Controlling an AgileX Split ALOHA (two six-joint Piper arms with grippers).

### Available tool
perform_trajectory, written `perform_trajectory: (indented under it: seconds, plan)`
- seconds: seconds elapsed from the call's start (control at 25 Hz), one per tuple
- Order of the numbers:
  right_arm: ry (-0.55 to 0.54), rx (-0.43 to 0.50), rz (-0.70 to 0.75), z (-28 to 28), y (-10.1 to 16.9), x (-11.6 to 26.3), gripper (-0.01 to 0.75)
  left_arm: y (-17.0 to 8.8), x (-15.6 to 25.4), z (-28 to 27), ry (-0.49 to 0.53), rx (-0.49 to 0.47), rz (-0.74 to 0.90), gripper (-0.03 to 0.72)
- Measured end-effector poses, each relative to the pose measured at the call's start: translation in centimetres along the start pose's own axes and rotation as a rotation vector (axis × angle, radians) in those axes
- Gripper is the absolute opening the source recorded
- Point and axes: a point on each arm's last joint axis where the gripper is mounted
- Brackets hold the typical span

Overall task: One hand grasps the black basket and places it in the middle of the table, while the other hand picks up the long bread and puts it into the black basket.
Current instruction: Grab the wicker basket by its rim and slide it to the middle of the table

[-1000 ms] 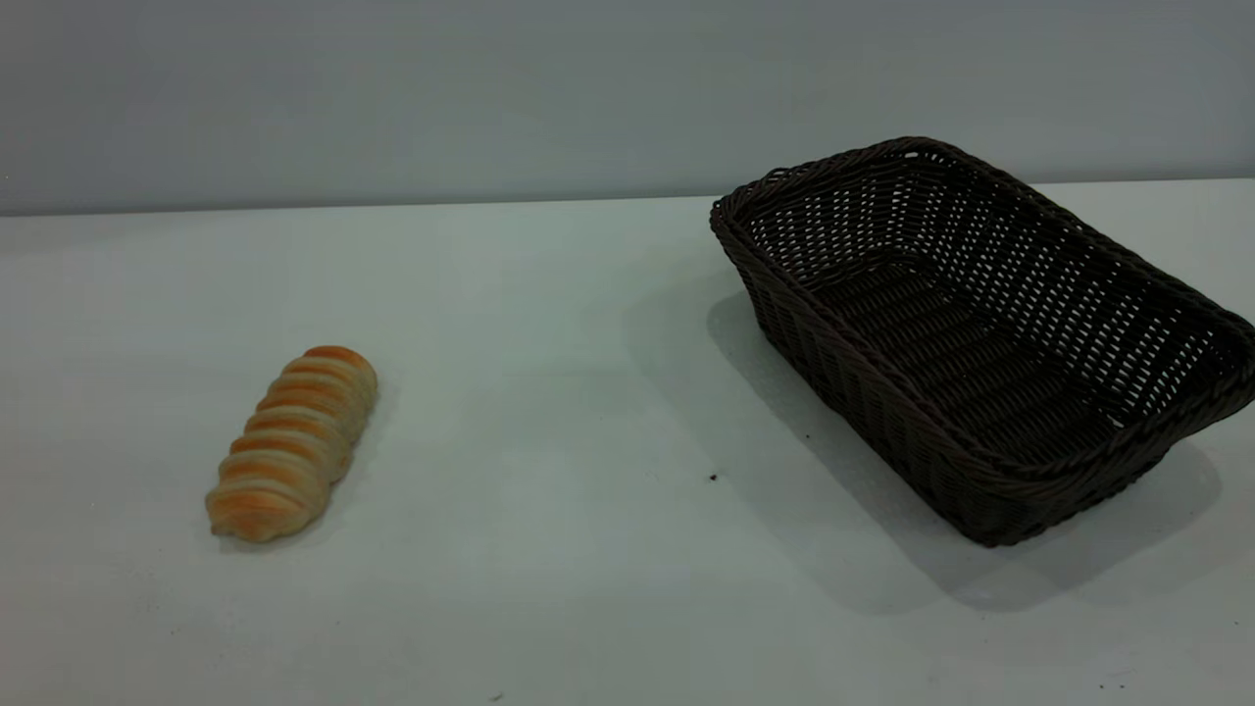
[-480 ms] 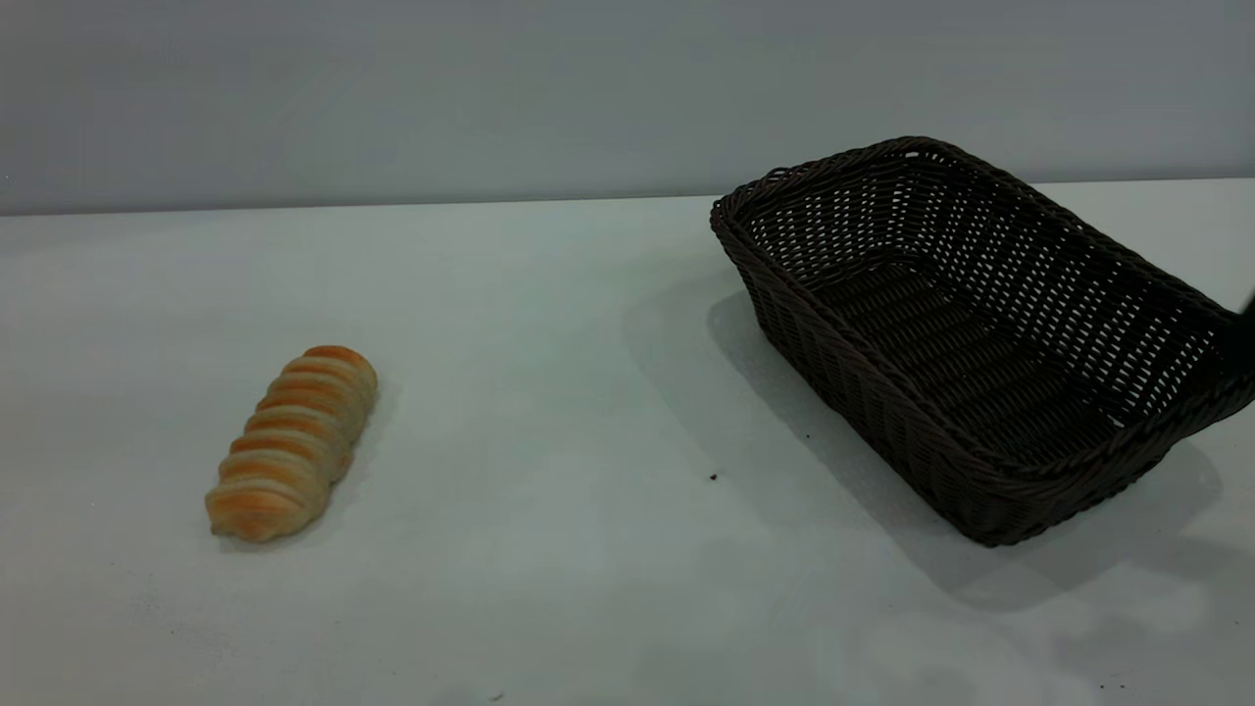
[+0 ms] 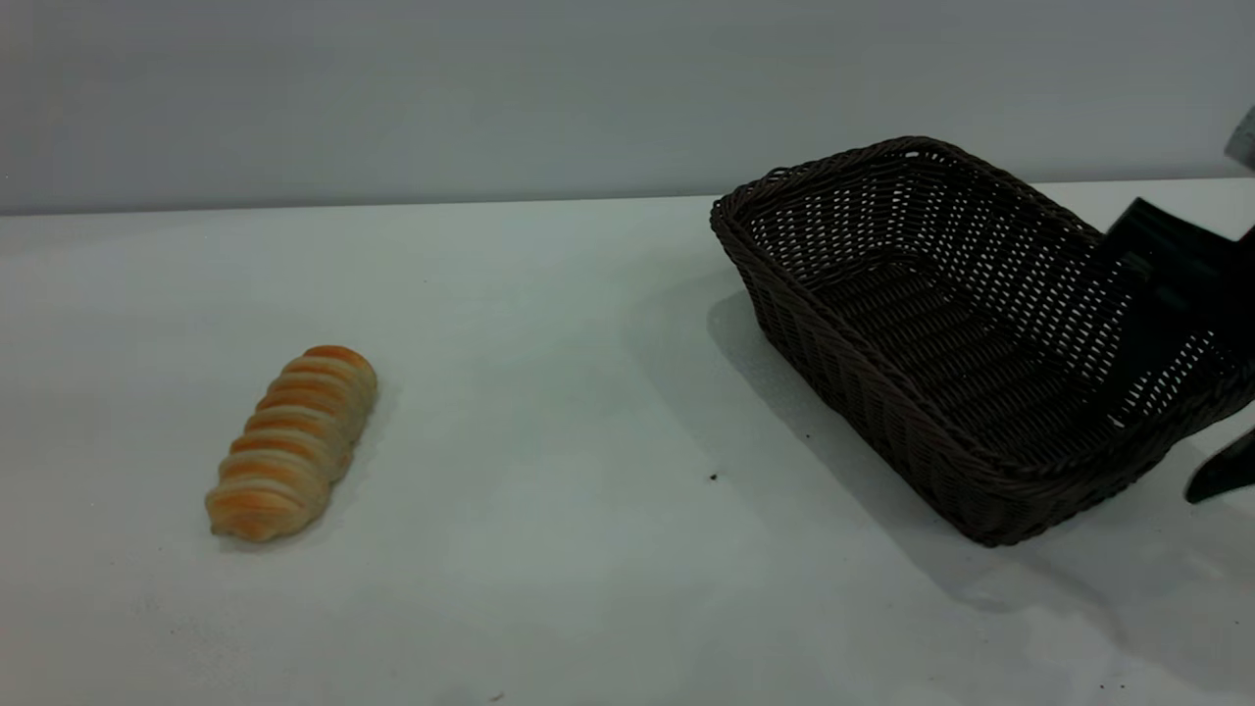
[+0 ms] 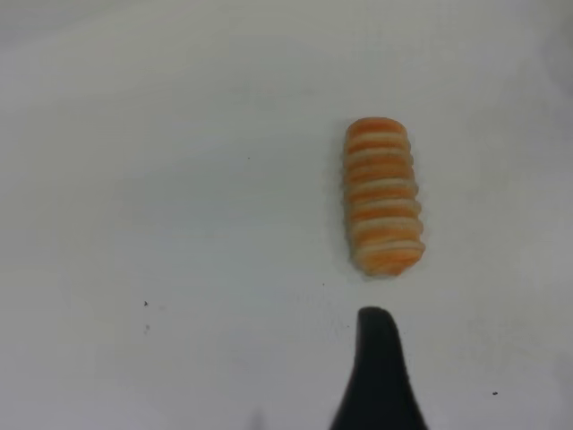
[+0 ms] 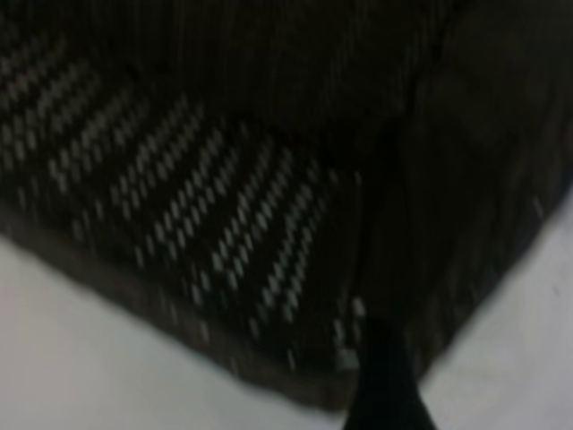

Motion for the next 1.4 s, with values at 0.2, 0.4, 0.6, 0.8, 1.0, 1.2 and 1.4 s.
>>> perform_trajectory:
  seconds: [0.2, 0.4, 0.6, 0.8, 1.0, 1.2, 1.4]
  plan:
    - [0.002, 0.032, 0.121, 2.2, -0.8, -1.4, 0.55, 0.0, 0.0, 0.0, -0.001, 0.0, 0.0, 0.582]
    - [-0.058, 0.02, 0.27, 4.0, -1.4, -2.8, 0.446, 0.0, 0.0, 0.0, -0.002, 0.0, 0.0, 0.582]
    - [-0.074, 0.016, 0.311, 4.6, -1.4, -3.2, 0.126, 0.0, 0.0, 0.0, -0.005, -0.001, 0.0, 0.582]
    - [-0.054, 0.003, 0.288, 4.4, -0.6, -3.4, 0.087, 0.0, -0.1, 0.0, -0.015, -0.004, -0.001, 0.582]
    - [0.014, -0.05, 0.002, 3.2, 3.8, -5.3, 0.087, 0.0, -0.1, 0.0, -0.016, -0.004, -0.001, 0.582]
    - [0.211, -0.019, -0.432, 1.9, 7.9, -6.2, 0.087, 0.0, -0.1, 0.0, -0.015, -0.004, -0.001, 0.582]
    - [0.307, -0.033, -0.695, 3.7, 11.0, -4.5, 0.087, 0.0, -0.2, 0.0, -0.019, -0.004, -0.002, 0.582]
Point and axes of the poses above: a point on each arm's last joint axis where the gripper is mounted, z pointing out along that axis toward the gripper, y along the wrist's bending axis when the last joint is at zero, x = y × z, and after that the axes turned 10 degrees about z, right-handed
